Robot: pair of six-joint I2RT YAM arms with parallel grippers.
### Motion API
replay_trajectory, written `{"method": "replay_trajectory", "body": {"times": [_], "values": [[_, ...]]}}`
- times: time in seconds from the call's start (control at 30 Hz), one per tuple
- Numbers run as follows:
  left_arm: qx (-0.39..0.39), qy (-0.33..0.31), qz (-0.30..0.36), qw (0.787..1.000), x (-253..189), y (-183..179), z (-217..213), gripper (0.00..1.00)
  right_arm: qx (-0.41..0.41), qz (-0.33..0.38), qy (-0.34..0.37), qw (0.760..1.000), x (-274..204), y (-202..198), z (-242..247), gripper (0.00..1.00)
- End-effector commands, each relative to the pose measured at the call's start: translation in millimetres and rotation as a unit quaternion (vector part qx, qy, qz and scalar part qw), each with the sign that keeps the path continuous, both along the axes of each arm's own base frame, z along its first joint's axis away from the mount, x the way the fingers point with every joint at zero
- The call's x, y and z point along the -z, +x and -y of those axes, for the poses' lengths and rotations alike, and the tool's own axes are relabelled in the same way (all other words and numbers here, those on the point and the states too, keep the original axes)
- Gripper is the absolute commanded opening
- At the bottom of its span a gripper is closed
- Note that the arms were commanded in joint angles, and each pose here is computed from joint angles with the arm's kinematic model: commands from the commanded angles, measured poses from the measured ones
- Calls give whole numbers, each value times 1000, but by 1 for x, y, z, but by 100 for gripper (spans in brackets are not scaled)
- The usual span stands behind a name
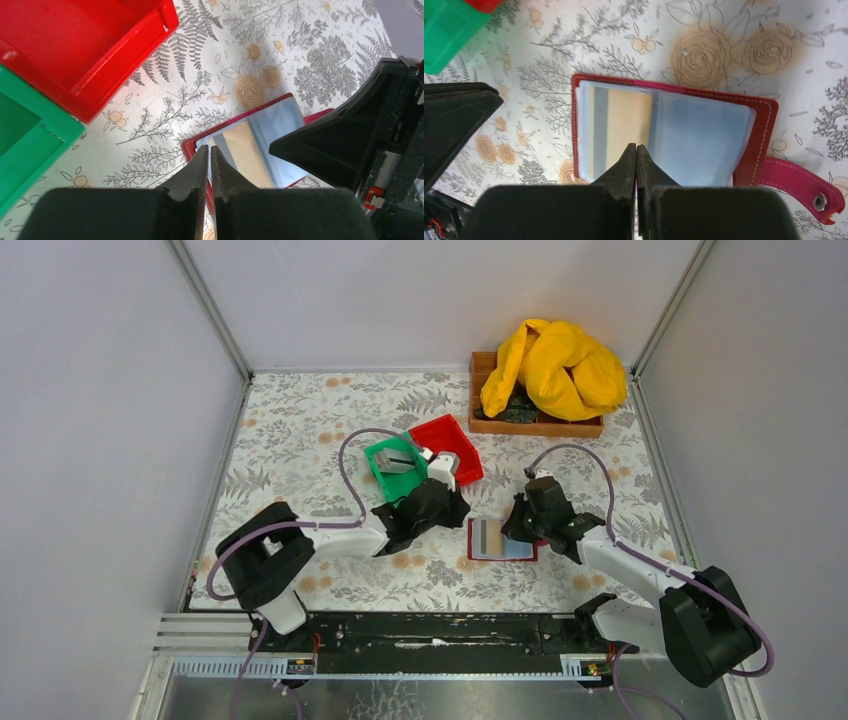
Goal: Take the credit cards out of the card holder
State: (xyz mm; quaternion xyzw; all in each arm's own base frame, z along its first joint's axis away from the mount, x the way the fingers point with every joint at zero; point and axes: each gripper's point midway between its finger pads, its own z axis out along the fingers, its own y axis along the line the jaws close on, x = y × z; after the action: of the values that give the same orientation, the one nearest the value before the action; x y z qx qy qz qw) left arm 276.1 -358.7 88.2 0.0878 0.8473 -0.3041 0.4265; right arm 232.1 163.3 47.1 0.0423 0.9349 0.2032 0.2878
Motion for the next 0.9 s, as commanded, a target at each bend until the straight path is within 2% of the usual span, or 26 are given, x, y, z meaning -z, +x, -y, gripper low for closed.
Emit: {"method": "replay_trajectory", "body": {"times": [0.0,0.1,0.3,0.4,0.6,0.87], "values": [[33,-30,-28,999,2,-10,19,1,17,0,12,1000,11,0,0,0],[55,-39,-55,996,10,-24,32,0,22,-16,8,1000,23,-3,1,0],[63,12,-54,996,31,-50,53,0,36,-4,-1,999,25,0,8,1],[62,23,-77,995,54,-58,57,0,40,0,-5,999,27,-1,13,1],[43,63,-95,993,86,-67,29,0,38,19,-4,999,25,-3,18,0],[26,62,-95,993,87,-75,5,0,27,5,5,1000,35,-8,14,0]]}}
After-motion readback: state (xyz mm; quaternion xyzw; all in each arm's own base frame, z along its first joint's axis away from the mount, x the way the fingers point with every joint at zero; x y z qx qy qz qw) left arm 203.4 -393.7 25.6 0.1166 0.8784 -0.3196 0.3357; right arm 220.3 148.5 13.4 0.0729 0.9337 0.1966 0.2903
